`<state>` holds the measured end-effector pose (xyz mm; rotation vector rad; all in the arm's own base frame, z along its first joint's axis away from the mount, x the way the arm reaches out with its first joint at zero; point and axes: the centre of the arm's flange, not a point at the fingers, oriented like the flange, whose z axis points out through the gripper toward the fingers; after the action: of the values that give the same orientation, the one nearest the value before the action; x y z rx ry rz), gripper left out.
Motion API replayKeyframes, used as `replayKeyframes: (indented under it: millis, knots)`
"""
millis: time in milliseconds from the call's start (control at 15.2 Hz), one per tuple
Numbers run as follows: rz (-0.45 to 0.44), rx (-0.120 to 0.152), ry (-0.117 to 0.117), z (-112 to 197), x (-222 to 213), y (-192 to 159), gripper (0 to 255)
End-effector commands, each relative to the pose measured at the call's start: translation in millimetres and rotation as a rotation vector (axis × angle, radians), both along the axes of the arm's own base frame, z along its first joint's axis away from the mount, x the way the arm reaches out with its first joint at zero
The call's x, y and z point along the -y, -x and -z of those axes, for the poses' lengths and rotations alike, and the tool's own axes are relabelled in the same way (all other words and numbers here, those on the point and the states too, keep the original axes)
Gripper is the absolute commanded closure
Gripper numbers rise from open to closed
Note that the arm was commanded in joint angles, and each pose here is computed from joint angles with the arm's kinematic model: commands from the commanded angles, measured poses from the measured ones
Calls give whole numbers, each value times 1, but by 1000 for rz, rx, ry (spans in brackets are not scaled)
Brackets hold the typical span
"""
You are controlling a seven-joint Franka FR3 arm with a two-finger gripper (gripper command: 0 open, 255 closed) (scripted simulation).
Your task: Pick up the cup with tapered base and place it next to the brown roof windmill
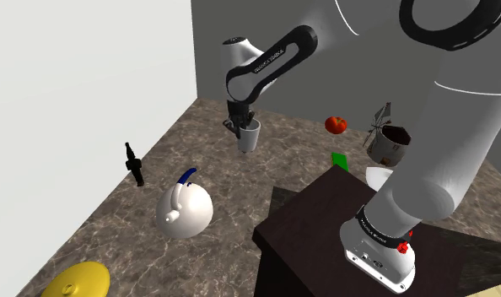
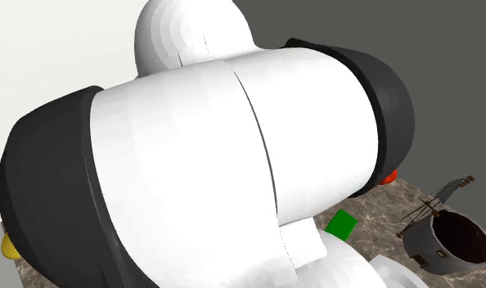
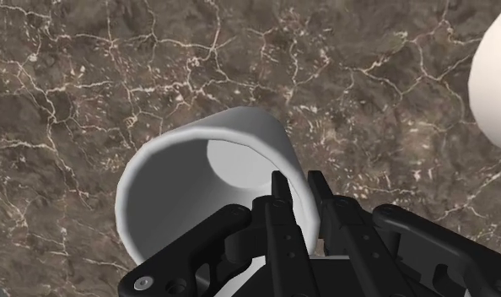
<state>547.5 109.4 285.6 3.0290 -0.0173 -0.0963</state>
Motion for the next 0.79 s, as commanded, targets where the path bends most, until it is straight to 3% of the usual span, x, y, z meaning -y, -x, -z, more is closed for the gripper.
replayKeyframes:
  millis: [0,726]
  knots:
    - [0,0,0,-13,0,1,255]
    - [0,0,0,-71,0,1,255]
